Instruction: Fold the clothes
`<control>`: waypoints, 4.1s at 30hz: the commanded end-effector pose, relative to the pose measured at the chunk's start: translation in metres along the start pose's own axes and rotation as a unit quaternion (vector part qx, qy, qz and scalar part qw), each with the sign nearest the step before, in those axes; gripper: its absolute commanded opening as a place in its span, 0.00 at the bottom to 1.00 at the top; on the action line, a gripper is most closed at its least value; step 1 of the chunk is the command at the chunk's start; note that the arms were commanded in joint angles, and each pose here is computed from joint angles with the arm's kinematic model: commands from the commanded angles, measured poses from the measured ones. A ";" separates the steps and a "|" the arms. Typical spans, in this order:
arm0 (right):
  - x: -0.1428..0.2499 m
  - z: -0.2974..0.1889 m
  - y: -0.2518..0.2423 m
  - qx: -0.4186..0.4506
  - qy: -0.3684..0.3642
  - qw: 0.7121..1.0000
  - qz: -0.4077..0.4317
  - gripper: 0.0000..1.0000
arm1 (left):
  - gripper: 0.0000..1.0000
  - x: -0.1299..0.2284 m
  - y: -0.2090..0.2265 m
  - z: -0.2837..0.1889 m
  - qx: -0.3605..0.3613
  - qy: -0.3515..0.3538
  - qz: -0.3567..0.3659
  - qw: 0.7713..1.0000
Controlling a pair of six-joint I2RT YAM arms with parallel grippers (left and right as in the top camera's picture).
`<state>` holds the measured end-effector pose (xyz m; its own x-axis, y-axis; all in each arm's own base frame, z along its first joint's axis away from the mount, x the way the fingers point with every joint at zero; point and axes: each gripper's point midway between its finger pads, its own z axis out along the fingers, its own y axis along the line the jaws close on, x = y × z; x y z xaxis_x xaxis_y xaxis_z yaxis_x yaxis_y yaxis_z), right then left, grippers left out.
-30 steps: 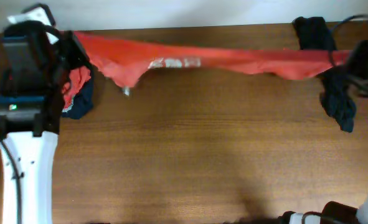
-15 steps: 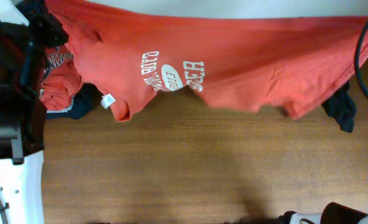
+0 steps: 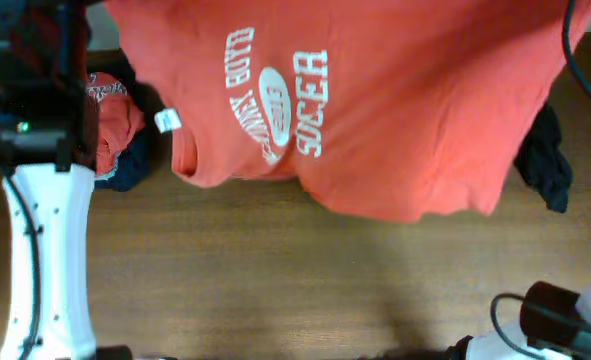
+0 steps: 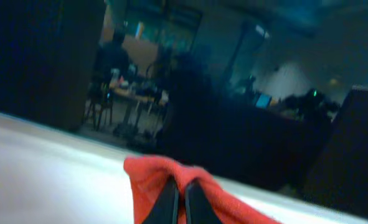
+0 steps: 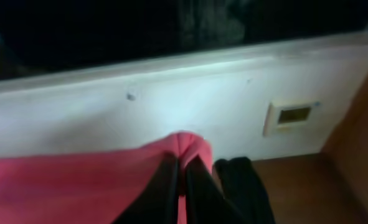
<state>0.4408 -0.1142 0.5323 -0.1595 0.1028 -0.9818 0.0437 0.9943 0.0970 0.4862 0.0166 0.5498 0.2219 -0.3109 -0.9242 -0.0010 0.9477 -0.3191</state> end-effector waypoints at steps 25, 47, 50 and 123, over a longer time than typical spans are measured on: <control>-0.027 0.016 -0.010 0.000 -0.062 0.998 -0.029 0.06 | 0.01 -0.076 0.015 0.005 -0.049 -0.104 0.007 0.993; 0.123 -0.011 -0.007 0.000 0.244 0.969 0.039 0.04 | 0.00 0.129 0.072 -0.022 -0.082 0.317 0.013 0.945; 0.121 0.000 -0.004 -0.010 0.234 0.972 0.026 0.04 | 0.01 0.128 0.069 -0.013 -0.071 0.304 0.012 0.950; 0.286 -0.181 0.047 0.062 0.515 0.851 0.079 0.04 | 0.01 0.233 0.038 -0.208 -0.105 0.691 0.024 0.715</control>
<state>0.2320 -0.0329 0.2989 -0.9176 0.2273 -0.3261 0.1926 0.9719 0.1355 0.3534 -0.0262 0.2833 -0.9441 -0.2317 -0.2347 -0.1891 0.9633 -0.1905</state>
